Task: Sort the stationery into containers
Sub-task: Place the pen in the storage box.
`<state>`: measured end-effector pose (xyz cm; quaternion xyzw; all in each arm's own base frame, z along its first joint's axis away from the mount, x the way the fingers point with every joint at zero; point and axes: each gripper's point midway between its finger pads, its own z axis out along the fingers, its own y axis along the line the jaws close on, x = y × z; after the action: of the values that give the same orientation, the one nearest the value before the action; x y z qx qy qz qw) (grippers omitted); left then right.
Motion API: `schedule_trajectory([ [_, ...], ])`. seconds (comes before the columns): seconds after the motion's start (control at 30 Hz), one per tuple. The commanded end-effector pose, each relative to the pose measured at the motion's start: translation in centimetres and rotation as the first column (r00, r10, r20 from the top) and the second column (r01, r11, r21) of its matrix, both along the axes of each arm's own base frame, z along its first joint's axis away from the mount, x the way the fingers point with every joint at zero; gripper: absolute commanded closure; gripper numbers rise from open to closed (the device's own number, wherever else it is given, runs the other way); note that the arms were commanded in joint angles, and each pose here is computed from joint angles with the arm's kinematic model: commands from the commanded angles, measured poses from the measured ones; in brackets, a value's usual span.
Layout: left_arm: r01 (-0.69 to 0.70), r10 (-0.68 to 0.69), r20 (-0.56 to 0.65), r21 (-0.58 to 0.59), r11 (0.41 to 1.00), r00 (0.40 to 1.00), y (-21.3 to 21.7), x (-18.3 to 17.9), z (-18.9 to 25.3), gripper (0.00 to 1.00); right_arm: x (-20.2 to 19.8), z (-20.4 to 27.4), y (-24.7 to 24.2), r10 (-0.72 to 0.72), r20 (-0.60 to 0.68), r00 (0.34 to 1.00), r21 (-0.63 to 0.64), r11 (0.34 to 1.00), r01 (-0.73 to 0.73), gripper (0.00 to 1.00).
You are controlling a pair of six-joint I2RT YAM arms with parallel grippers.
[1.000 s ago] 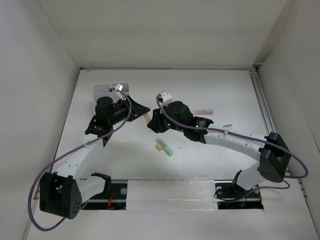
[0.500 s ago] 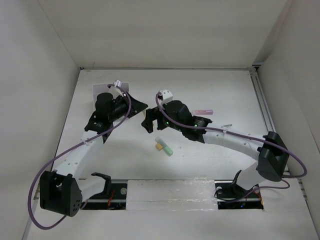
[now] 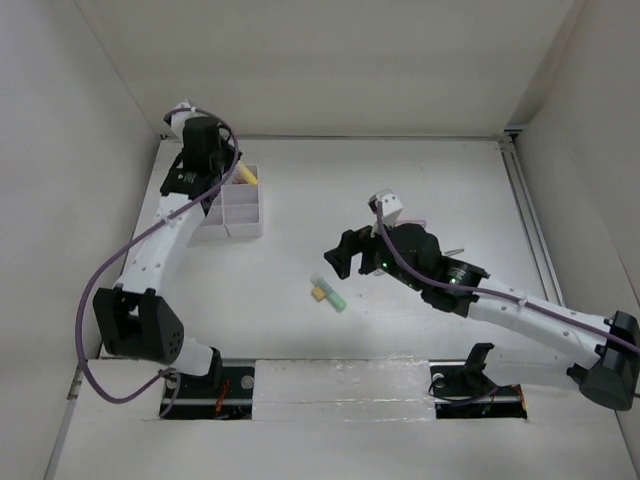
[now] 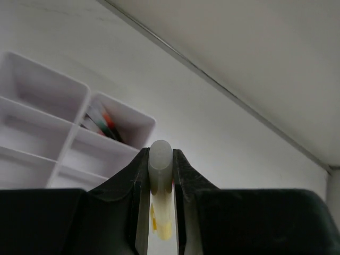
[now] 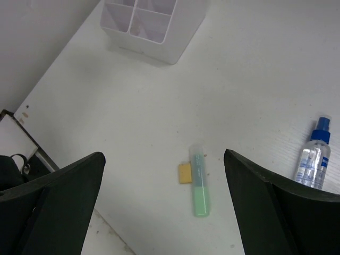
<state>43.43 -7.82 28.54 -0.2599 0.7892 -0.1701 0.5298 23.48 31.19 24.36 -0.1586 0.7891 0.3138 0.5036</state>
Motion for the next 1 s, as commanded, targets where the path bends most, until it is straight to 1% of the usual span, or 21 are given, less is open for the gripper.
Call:
schedule_trajectory([
  [0.0,-0.293,0.302,-0.037,0.157,0.943,0.952,6.8,1.2,1.2,1.0,-0.5,0.6,-1.7,-0.023,0.028,0.999,0.007,1.0,0.023,0.0],
  [0.03,-0.344,0.355,-0.033,0.181,0.921,0.934,8.1,1.4,1.4,1.0,-0.8,1.8,-2.1,-0.022,0.053,0.998,0.029,0.999,0.02,0.0],
  [0.07,-0.38,0.393,-0.038,0.181,0.907,0.919,9.3,2.0,1.0,1.0,-1.0,1.3,-2.5,-0.021,0.046,0.999,0.018,1.0,0.02,0.0],
  [0.13,-0.432,0.443,-0.019,0.187,0.882,0.896,10.9,2.5,1.7,1.0,-1.2,1.6,-3.3,-0.031,0.051,0.998,0.027,0.999,0.029,0.0],
  [0.17,-0.477,0.488,-0.012,0.192,0.858,0.873,12.9,2.6,1.9,1.0,-0.9,1.3,-3.6,-0.036,0.053,0.998,0.012,0.999,0.036,0.0],
  [0.2,-0.504,0.521,-0.036,0.203,0.84,0.853,14.0,3.1,0.8,1.0,-1.1,1.3,-3.8,-0.037,0.055,0.998,0.014,0.999,0.036,0.0],
  [0.23,-0.529,0.546,-0.051,0.19,0.827,0.836,14.9,3.2,1.1,1.0,-1.3,1.1,-3.8,-0.026,0.048,0.999,0.008,1.0,0.026,0.0],
  [0.33,-0.575,0.604,-0.08,0.231,0.785,0.793,17.3,3.5,-0.3,1.0,-1.1,0.9,-4.2,-0.033,0.054,0.998,0.002,0.999,0.032,0.0],
  [0.37,-0.592,0.617,-0.056,0.226,0.773,0.785,17.6,3.7,0.5,1.0,-1.1,0.9,-4.2,-0.032,0.054,0.998,0.002,0.999,0.032,0.0],
  [0.47,-0.599,0.632,-0.065,0.256,0.759,0.773,18.1,4.4,-0.9,1.0,-0.9,1.4,-4.2,-0.033,0.057,0.998,0.011,0.999,0.033,0.0],
  [0.5,-0.609,0.642,-0.059,0.262,0.749,0.764,18.3,4.3,-0.8,1.0,-0.9,1.0,-4.0,-0.021,0.054,0.998,-0.005,1.0,0.022,0.0],
  [0.53,-0.62,0.659,-0.07,0.278,0.734,0.749,18.6,4.5,-1.8,1.0,-0.9,1.0,-4.0,-0.021,0.054,0.998,-0.005,1.0,0.022,0.0],
  [0.57,-0.632,0.666,-0.049,0.268,0.727,0.745,18.8,4.8,-1.4,1.0,-0.9,1.0,-4.0,-0.021,0.054,0.998,-0.005,1.0,0.022,0.0],
  [0.63,-0.636,0.669,-0.055,0.264,0.725,0.741,18.8,5.1,-2.5,1.0,-0.8,1.2,-3.8,-0.021,0.055,0.998,-0.003,1.0,0.022,0.0],
  [0.7,-0.648,0.673,-0.032,0.236,0.724,0.739,18.8,5.6,-2.5,1.0,-0.8,1.2,-3.8,-0.021,0.055,0.998,-0.003,1.0,0.022,0.0],
  [0.73,-0.639,0.665,-0.044,0.237,0.732,0.746,18.6,5.9,-3.3,1.0,-0.7,0.9,-3.7,-0.021,0.05,0.999,-0.011,1.0,0.021,0.0],
  [0.87,-0.652,0.67,-0.026,0.206,0.73,0.742,18.5,6.3,-3.2,1.0,-0.8,0.9,-3.6,-0.012,0.048,0.999,-0.009,1.0,0.013,0.0],
  [0.93,-0.648,0.667,-0.037,0.201,0.734,0.744,18.4,6.6,-4.3,1.0,-0.8,0.9,-3.6,-0.012,0.048,0.999,-0.009,1.0,0.013,0.0],
  [0.97,-0.65,0.667,-0.029,0.194,0.734,0.745,18.4,6.8,-4.1,1.0,-0.8,0.9,-3.6,-0.012,0.048,0.999,-0.009,1.0,0.013,0.0],
])
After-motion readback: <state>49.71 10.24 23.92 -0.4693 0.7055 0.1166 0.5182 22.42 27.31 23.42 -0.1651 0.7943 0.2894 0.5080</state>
